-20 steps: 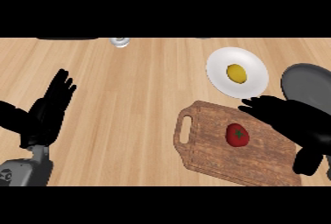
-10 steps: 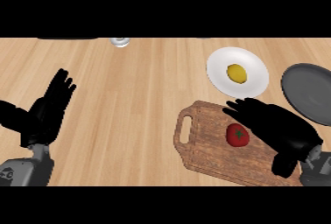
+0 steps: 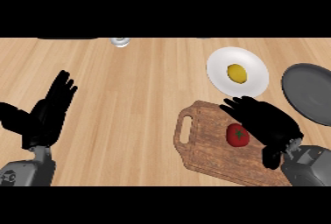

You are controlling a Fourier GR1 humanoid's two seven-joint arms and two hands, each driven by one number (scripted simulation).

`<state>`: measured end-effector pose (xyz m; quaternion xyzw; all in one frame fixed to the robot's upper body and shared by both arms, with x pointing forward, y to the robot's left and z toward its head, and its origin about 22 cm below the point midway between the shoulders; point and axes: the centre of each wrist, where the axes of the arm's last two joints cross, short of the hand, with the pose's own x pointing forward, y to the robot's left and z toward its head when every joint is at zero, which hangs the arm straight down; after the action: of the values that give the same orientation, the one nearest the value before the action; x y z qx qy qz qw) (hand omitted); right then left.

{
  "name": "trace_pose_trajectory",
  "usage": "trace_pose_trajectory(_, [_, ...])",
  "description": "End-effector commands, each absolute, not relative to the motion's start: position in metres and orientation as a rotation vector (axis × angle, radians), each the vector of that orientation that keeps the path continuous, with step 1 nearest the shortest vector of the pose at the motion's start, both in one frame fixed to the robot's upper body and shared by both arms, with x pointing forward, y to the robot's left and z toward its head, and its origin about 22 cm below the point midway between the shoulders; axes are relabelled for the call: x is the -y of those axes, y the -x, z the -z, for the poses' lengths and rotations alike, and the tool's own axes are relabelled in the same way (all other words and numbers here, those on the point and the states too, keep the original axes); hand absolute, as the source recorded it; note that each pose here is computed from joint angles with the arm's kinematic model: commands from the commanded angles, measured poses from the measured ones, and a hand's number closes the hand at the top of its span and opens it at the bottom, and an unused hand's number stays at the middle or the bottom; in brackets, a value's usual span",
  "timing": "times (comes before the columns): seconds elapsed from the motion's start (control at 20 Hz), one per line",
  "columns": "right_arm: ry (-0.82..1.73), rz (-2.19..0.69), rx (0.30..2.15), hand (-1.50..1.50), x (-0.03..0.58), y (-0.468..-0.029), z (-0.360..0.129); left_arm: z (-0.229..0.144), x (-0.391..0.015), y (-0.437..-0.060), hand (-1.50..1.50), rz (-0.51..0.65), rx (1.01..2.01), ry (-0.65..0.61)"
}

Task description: Pick the tomato from the cutting board and place it in the pan

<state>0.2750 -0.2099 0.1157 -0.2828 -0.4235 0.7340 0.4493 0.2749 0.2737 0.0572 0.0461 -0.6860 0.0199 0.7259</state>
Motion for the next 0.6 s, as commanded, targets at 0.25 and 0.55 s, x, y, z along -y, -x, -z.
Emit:
trace_pose_trajectory(0.25, [0.675,-1.817,1.024,-1.5,0.207,-0.294,-0.092,-0.065,-0.281,-0.27,0.0,-0.049,1.52,-0.105])
trace_pose_trajectory(0.55, [0.662,-1.846,1.024,-1.5,0.208,-0.293,-0.05,-0.052,-0.277,-0.277,0.0,-0.028,1.531,-0.108])
